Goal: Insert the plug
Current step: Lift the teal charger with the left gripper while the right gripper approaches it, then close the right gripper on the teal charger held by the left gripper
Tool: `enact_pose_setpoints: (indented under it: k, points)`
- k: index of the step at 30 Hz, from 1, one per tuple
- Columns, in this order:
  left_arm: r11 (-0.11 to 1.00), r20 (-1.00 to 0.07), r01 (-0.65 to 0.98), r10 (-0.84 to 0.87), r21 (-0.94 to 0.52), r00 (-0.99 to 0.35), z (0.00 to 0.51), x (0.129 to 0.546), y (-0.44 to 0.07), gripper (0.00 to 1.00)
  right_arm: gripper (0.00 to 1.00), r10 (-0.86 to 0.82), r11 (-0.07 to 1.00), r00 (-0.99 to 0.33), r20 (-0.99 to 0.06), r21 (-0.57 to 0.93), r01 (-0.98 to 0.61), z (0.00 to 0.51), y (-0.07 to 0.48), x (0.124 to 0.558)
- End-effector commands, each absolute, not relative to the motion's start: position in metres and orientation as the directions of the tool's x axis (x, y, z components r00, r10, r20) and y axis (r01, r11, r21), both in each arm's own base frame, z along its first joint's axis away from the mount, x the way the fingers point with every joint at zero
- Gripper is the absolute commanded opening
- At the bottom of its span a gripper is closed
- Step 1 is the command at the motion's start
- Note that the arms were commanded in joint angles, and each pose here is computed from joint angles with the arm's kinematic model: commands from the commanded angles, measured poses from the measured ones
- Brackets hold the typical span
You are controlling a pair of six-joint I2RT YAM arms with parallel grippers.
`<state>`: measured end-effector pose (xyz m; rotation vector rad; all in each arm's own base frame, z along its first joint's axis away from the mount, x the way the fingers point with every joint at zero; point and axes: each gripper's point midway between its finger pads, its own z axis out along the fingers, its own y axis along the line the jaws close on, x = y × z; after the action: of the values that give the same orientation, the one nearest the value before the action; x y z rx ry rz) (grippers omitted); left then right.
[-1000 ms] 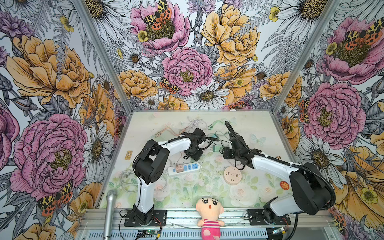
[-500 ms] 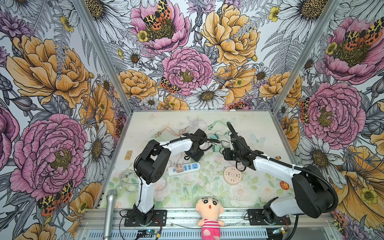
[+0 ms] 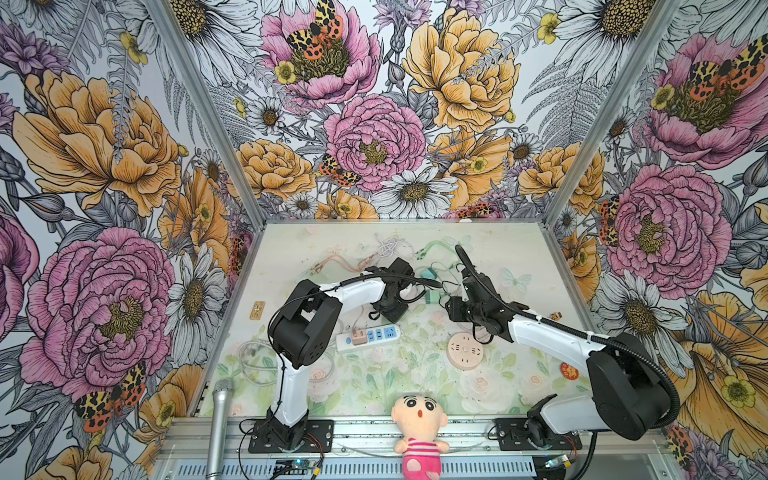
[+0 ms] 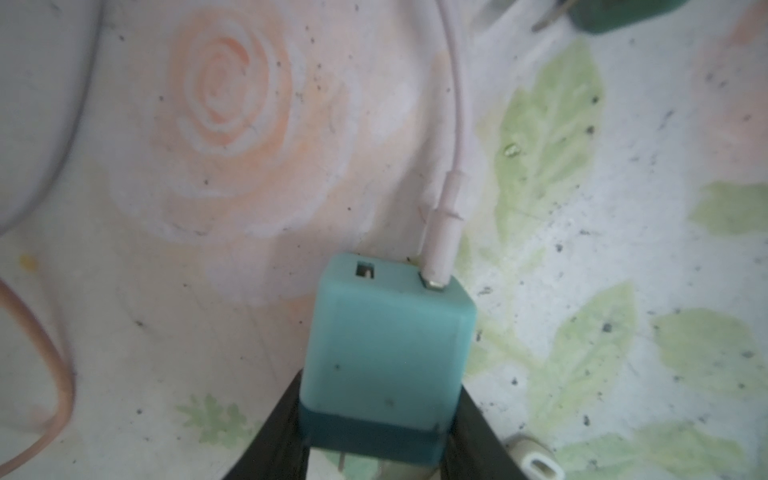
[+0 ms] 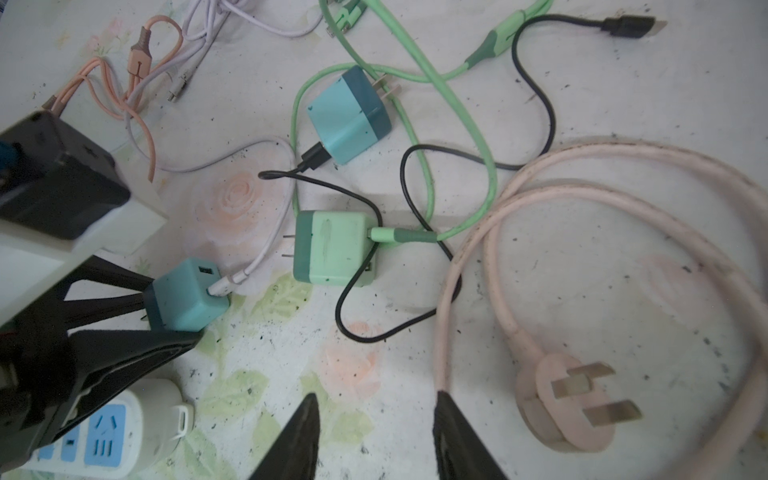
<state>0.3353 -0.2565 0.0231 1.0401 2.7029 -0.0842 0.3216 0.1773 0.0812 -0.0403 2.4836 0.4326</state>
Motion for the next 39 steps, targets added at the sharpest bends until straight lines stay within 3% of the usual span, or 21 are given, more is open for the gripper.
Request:
enact_pose_setpoints:
  k: [1, 11, 18, 27, 39]
  points:
    - [0.725, -0.304, 0.687, 0.666, 0.049, -0.681, 0.035, 0.345, -0.266, 0.36, 0.46, 0.100, 0.925, -0.796, -0.597, 0.350, -0.147, 0.096, 0.183, 0.324]
    - [0.696, -0.461, 0.718, 0.642, 0.015, -0.612, 0.094, 0.347, -0.282, 0.33, 0.50, 0.160, 0.755, -0.762, -0.627, 0.575, -0.315, 0.135, 0.225, 0.322]
    - [0.618, -0.544, 0.786, 0.650, -0.030, -0.532, 0.132, 0.324, -0.290, 0.33, 0.49, 0.134, 0.686, -0.784, -0.607, 0.627, -0.368, 0.144, 0.242, 0.318]
    - [0.587, -0.547, 0.809, 0.683, 0.018, -0.484, 0.140, 0.312, -0.290, 0.33, 0.50, 0.128, 0.589, -0.788, -0.603, 0.685, -0.429, 0.159, 0.260, 0.316]
    - [0.546, -0.555, 0.837, 0.701, 0.015, -0.447, 0.143, 0.302, -0.300, 0.32, 0.51, 0.114, 0.550, -0.814, -0.569, 0.719, -0.425, 0.155, 0.268, 0.312]
